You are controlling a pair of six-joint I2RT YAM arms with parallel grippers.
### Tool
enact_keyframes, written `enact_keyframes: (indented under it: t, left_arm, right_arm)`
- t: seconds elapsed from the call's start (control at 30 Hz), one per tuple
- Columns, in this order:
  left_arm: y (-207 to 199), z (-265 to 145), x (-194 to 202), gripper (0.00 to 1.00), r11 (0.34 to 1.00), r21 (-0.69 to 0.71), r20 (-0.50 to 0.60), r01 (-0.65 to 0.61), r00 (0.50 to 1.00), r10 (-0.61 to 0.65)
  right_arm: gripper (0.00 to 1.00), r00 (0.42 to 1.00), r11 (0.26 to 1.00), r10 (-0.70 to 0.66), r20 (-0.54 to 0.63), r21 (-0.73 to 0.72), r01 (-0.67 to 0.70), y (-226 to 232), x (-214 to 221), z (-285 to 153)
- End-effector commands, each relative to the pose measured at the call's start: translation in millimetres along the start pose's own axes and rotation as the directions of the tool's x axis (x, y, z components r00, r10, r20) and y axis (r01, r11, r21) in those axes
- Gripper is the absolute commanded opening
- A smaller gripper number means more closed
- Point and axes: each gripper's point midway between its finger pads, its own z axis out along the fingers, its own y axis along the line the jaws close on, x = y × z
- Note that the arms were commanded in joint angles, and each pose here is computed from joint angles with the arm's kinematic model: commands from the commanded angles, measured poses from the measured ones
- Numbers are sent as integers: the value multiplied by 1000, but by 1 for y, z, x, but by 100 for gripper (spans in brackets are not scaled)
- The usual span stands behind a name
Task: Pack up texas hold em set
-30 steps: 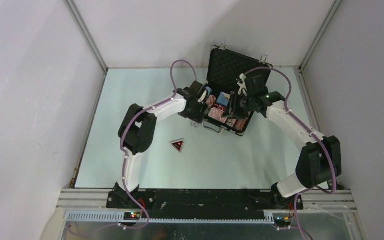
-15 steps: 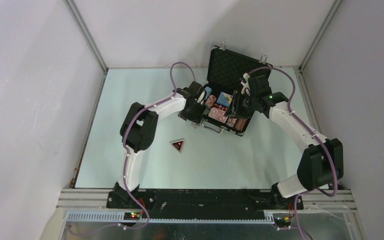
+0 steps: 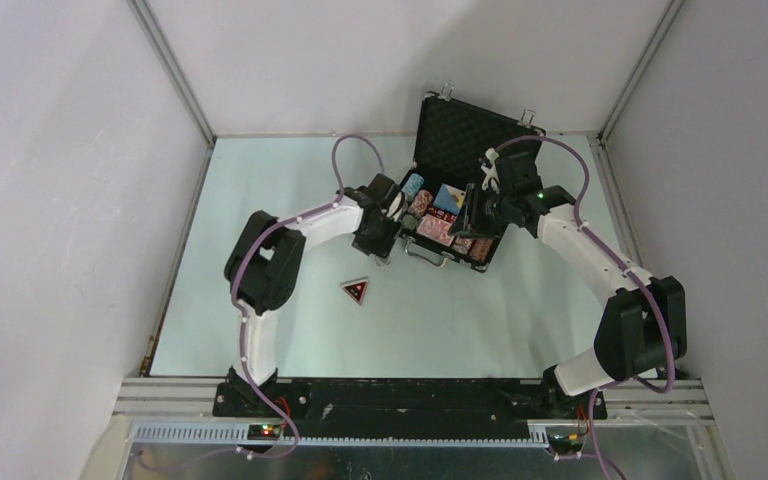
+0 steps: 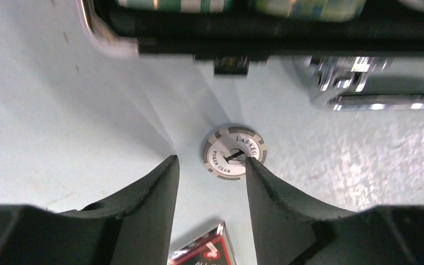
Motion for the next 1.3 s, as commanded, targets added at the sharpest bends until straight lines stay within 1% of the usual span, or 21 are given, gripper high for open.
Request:
enact_keyframes:
  t: [0.0,0.17,0.33,0.43,0.57,0.63,0.67,0.73,0.8,0.87,1.0,1.2,1.27]
  left_arm:
    - [12,-7,50,54,999,-27,-118,-38,992,34]
    - [8,-23,48,54,999,-6,-84,-33,996,32]
    - [4,-43,22,59,999,4,2,-44,999,44]
    - [2,-52,9,68,999,9,45,-52,998,51]
    - [0,-49,-5,74,999,12,80,-48,996,46]
    - [-6,-48,-9,77,998,38,84,-47,995,43]
    - [-8,-48,-9,84,998,49,84,-48,996,44]
    - [-7,-48,-11,94,998,46,94,-48,995,43]
    - [-6,-49,-12,97,998,41,107,-54,993,49]
    - [-6,-48,-12,98,997,39,105,-63,993,58]
    - [-7,-45,-10,95,996,45,91,-73,993,69]
    - [-3,-46,-12,91,996,21,74,-85,994,83]
    - [-3,-43,-12,88,996,20,62,-87,994,85]
  right_arm:
    - [37,998,999,-8,55,-38,10,11,-12,-7]
    - [36,998,999,-7,65,-48,10,16,-12,-9]
    - [37,997,999,-21,79,-26,23,15,-10,-18]
    - [38,996,999,-26,90,-22,29,16,-11,-23]
    - [39,992,999,-33,120,-23,36,20,-16,-25]
    - [40,992,1000,-10,126,-22,12,21,-17,-27]
    - [40,992,1000,5,127,-23,-2,22,-17,-28]
    - [42,991,1000,-10,132,-25,13,25,-16,-27]
    - [46,990,1000,-23,141,-15,26,25,-17,-26]
    - [49,989,1000,-24,146,11,23,20,-17,-26]
    - [50,988,999,-35,153,42,29,15,-16,-30]
    - [51,984,999,-40,171,30,36,17,-20,-30]
    - [51,985,999,-41,166,22,38,18,-19,-28]
